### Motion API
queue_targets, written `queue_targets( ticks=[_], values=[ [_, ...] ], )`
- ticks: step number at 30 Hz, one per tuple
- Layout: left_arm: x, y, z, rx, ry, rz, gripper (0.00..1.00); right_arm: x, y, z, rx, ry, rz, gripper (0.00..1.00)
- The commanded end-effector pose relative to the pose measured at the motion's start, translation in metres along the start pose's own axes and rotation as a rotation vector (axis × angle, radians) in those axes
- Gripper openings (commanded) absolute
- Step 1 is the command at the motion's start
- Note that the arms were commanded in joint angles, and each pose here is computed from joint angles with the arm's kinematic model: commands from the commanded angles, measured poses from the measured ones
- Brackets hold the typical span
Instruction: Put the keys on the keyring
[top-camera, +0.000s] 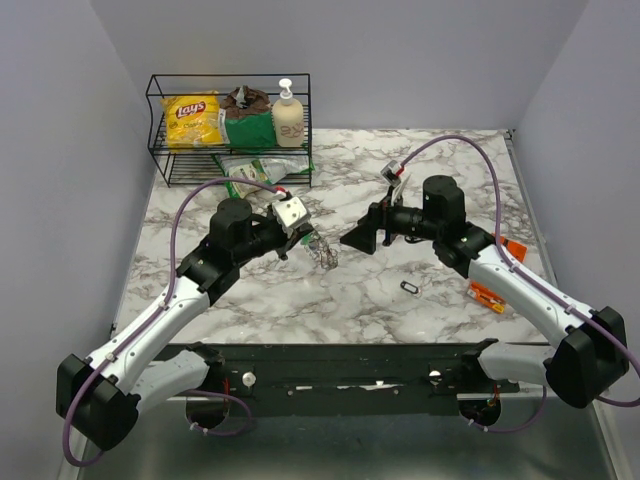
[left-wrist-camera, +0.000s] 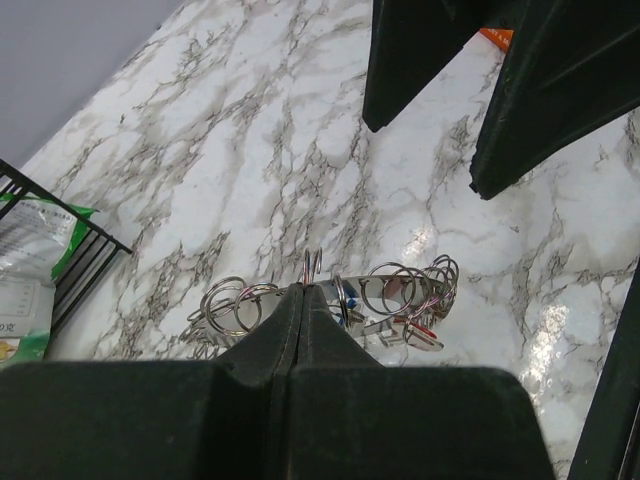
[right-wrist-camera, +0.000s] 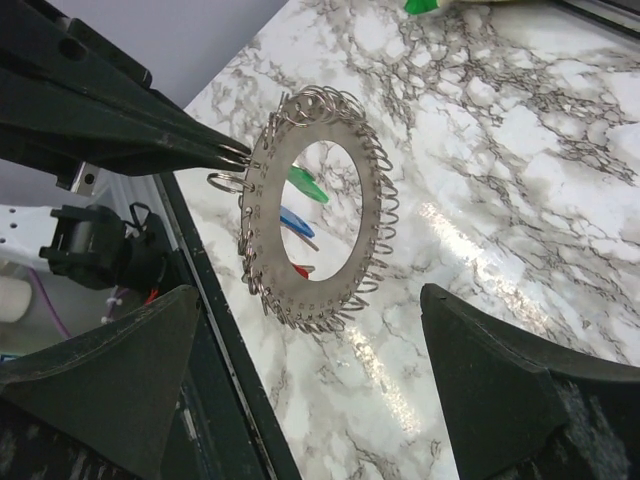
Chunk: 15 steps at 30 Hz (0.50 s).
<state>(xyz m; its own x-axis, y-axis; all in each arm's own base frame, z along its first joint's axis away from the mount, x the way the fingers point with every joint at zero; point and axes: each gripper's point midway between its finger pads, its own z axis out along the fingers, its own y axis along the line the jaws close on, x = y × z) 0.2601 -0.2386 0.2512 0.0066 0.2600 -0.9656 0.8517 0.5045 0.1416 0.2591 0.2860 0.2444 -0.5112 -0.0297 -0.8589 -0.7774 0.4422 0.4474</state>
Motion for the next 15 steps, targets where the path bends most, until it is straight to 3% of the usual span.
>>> queue_targets(
  ticks=[1, 15],
  values=[
    [-0.016, 0.004, -0.003, -0.021, -0.058, 0.054, 0.00, 0.007, -0.014, -0.004, 0.086, -0.001, 0.043, 1.00],
    [-0.005, -0.004, -0.007, 0.007, -0.047, 0.086, 0.00, 0.068, -0.041, -0.024, 0.262, 0.070, 0.219, 0.99]
  ],
)
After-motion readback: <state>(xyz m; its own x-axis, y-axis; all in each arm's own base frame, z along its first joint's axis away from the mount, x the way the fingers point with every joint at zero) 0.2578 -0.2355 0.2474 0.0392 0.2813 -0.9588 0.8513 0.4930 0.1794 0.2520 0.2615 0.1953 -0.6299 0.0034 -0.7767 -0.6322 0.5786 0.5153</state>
